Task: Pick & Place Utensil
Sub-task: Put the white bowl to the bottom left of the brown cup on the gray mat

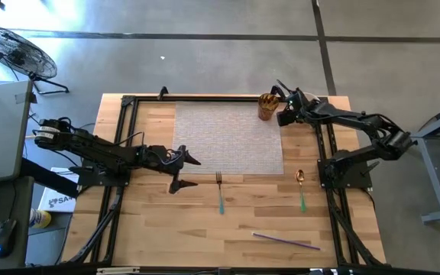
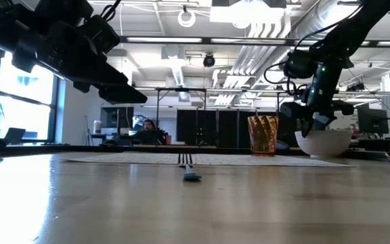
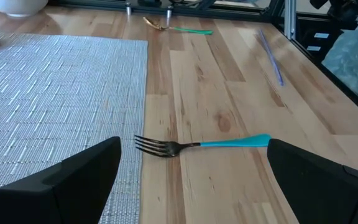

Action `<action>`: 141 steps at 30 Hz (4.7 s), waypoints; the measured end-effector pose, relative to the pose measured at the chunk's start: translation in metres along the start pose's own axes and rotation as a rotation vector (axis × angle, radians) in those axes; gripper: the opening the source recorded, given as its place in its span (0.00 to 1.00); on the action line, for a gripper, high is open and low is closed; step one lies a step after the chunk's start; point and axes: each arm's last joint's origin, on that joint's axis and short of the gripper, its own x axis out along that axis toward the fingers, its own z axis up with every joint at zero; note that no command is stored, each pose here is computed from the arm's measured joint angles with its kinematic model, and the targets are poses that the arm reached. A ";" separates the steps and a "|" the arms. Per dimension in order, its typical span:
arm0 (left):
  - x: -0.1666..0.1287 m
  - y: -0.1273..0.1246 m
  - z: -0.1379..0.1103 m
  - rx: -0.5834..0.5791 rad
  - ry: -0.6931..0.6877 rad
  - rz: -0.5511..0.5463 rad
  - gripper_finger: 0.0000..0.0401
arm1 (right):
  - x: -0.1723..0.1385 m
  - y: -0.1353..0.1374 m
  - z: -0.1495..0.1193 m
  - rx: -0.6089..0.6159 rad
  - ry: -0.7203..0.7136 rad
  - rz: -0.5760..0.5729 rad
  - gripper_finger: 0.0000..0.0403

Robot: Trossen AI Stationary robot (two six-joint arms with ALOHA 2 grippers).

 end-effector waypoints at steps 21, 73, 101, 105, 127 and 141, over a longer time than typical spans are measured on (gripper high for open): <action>0.000 0.000 0.000 0.000 0.000 0.000 1.00 | 0.000 0.001 0.002 0.004 -0.016 0.011 0.14; 0.000 0.000 0.000 0.000 0.000 0.000 1.00 | -0.039 0.003 -0.024 -0.159 0.157 0.028 0.01; 0.000 0.000 0.000 0.000 0.001 0.000 1.00 | -0.175 0.118 -0.063 -0.276 0.045 0.376 0.01; 0.000 0.000 -0.001 0.000 0.006 0.000 1.00 | -0.175 0.147 -0.065 -0.352 0.054 0.365 0.01; 0.000 0.000 -0.001 0.000 0.007 0.000 1.00 | -0.128 0.300 -0.015 -0.839 0.030 0.396 0.01; 0.000 0.000 -0.001 0.000 0.007 0.001 1.00 | -0.078 0.311 -0.008 -0.854 0.054 0.350 0.03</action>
